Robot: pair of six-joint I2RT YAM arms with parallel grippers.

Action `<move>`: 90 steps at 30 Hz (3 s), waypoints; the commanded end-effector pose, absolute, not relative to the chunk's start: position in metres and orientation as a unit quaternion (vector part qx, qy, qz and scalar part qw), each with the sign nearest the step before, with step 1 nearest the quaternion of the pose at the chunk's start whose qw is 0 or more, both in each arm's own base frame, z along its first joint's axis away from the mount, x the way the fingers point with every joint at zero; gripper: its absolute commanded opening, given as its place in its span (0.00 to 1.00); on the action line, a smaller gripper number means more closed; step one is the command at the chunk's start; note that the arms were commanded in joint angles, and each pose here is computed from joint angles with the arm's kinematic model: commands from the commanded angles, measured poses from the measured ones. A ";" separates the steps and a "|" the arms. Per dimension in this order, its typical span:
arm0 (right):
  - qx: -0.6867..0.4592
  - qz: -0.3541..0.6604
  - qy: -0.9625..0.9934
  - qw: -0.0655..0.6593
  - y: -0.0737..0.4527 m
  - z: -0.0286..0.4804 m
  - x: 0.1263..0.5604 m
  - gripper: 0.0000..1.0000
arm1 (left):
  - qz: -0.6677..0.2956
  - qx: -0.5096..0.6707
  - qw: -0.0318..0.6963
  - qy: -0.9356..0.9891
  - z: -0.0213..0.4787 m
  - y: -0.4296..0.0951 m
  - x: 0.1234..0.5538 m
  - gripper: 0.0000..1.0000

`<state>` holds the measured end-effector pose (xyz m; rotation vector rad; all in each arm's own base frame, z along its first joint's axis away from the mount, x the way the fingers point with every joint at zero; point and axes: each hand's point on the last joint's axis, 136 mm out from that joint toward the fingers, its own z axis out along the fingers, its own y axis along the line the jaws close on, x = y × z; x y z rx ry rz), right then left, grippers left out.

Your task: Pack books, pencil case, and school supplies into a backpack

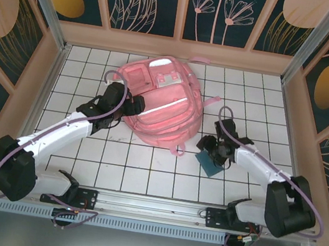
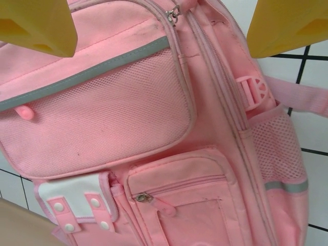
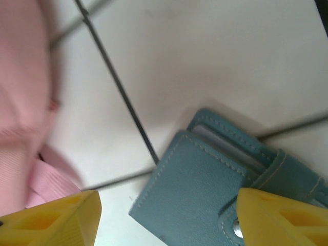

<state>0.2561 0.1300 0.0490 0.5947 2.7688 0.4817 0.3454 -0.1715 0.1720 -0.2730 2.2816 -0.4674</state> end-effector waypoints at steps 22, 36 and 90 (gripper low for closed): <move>0.363 0.123 0.922 0.055 0.082 0.027 0.186 0.43 | -0.217 -0.033 0.377 0.900 0.182 -0.213 0.357 0.88; 0.363 0.132 0.920 0.065 0.082 0.009 0.195 0.27 | -0.227 -0.023 0.376 0.898 0.186 -0.219 0.358 0.91; 0.242 0.204 0.901 0.298 0.073 0.151 0.305 0.00 | -0.250 0.053 0.367 0.894 0.189 -0.256 0.356 0.98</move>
